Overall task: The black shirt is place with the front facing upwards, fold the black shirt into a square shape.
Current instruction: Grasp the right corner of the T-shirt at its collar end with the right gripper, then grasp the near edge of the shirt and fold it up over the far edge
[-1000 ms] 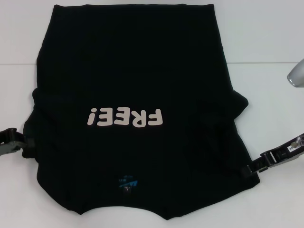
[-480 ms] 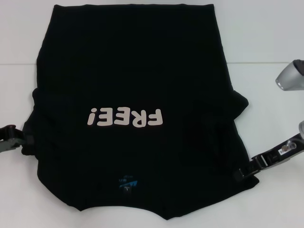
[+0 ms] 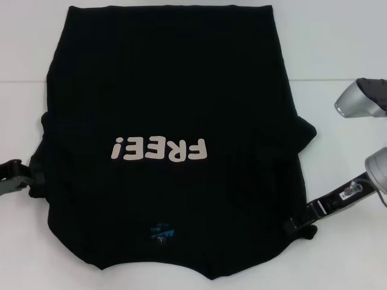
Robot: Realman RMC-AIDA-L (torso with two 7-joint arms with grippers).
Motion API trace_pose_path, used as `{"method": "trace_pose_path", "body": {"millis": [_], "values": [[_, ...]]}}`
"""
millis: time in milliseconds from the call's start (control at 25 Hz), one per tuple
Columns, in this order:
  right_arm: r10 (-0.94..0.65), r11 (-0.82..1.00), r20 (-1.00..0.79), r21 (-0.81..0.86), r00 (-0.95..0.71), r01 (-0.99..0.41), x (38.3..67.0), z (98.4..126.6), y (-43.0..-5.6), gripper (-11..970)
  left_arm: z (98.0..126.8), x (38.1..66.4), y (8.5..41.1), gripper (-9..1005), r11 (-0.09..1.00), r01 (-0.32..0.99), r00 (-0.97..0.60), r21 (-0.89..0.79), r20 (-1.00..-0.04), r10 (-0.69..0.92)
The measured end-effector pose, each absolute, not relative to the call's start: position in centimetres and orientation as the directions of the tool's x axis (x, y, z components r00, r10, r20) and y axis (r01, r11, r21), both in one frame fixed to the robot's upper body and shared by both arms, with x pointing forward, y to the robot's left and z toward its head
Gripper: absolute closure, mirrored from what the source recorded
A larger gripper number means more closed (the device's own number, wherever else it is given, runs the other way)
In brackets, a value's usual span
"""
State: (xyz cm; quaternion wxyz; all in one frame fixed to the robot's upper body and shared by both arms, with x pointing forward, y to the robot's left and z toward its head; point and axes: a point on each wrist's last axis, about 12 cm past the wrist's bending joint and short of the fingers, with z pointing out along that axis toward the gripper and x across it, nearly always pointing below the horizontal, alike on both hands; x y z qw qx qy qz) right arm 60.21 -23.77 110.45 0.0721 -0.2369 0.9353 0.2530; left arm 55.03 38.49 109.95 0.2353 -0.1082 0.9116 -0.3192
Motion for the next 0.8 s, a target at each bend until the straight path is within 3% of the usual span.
{"method": "trace_pose_path", "body": {"millis": [800], "values": [[-0.382, 0.794, -0.201, 0.428, -0.902, -0.432, 59.9, 110.8, -25.6, 331, 110.0, 55.0, 38.5, 969, 0.767, -0.046, -0.862, -0.64, -0.363, -0.354]]}}
